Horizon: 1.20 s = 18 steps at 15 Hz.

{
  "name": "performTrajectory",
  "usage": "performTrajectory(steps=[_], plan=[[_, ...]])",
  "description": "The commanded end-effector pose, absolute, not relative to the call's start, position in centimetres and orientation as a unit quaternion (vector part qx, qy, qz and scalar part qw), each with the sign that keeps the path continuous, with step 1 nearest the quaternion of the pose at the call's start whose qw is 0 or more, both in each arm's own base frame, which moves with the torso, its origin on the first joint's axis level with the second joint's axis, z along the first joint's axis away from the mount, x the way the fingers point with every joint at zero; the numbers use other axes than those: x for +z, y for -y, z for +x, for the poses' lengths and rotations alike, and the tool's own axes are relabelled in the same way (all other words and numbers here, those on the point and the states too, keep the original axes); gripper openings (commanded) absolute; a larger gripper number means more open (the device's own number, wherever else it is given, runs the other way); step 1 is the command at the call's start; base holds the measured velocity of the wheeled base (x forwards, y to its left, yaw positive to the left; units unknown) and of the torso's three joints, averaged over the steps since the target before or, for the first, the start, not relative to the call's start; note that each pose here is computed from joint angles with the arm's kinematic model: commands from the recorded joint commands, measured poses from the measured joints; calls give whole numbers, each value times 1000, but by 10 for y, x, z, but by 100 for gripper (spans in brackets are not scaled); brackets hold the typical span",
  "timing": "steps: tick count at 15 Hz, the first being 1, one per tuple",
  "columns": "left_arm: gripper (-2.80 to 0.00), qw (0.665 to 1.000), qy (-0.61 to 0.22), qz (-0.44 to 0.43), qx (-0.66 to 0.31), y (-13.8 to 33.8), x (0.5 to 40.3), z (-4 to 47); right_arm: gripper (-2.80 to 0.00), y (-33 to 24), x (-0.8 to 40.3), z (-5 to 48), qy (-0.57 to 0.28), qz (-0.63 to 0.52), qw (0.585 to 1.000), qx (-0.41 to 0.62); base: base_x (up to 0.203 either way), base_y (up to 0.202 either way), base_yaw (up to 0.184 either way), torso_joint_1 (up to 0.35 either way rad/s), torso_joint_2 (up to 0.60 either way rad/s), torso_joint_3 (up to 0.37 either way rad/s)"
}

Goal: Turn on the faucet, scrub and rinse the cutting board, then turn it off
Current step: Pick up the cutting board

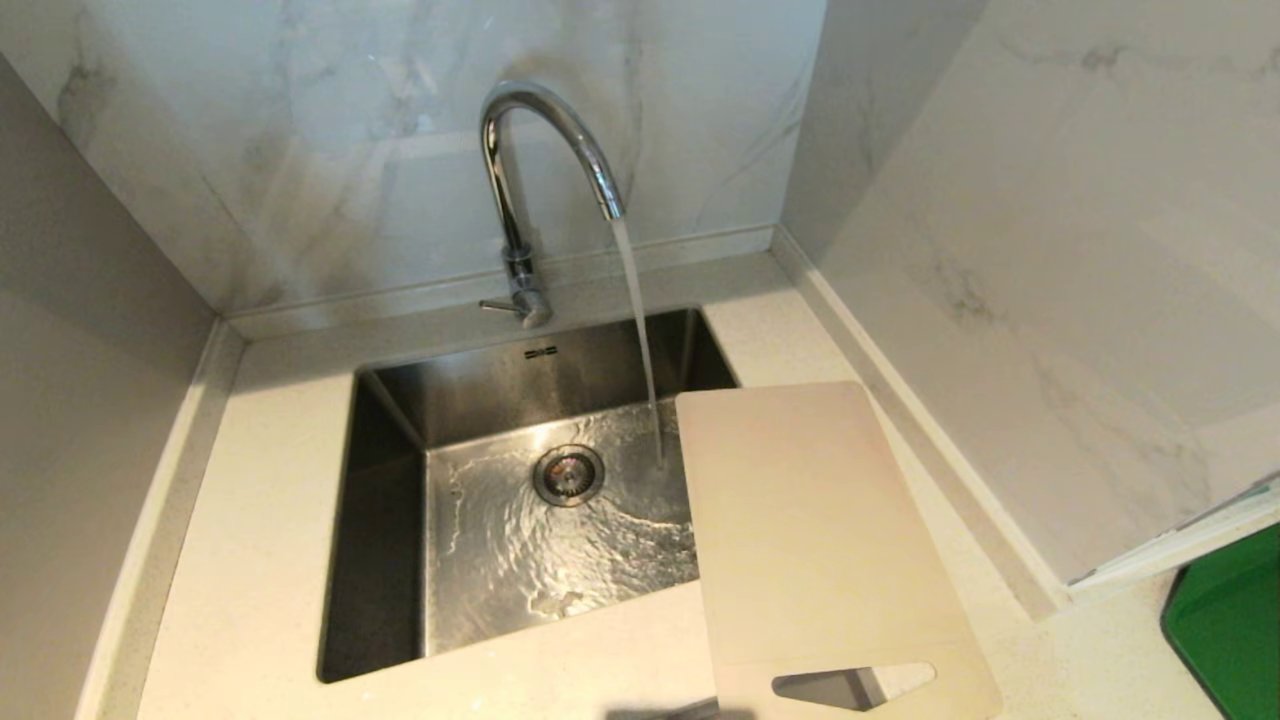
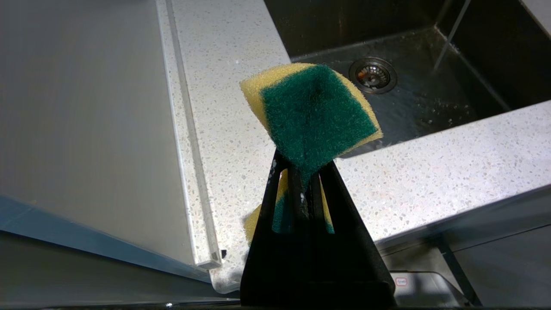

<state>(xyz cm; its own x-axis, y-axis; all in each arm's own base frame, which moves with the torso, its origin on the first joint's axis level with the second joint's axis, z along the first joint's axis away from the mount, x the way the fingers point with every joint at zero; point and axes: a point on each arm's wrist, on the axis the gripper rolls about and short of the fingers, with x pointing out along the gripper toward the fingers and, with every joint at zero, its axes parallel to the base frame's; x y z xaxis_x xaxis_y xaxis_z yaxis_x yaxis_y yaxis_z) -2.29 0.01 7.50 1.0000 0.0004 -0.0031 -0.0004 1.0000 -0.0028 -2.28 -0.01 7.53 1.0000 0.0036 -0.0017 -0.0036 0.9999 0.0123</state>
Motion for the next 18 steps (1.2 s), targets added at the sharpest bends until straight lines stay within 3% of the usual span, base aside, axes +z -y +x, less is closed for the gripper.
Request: performTrajectory(steps=[1,13,15,18], plan=[[-280,1000,-3,-2,1,0,74,-23,-280,0,75,-23,-2,6,1000,2,0,0,0,0,0,0],[-280,1000,-3,-2,0,0,74,-23,-280,0,78,-18,-35,-8,999,5,0,0,0,0,0,0],[-280,1000,-3,-2,1,0,74,-23,-280,-1,99,-20,-19,-12,999,30,0,0,0,0,0,0],[-280,1000,-3,-2,0,0,74,-23,-280,-2,171,-23,17,-9,998,57,0,0,0,0,0,0]])
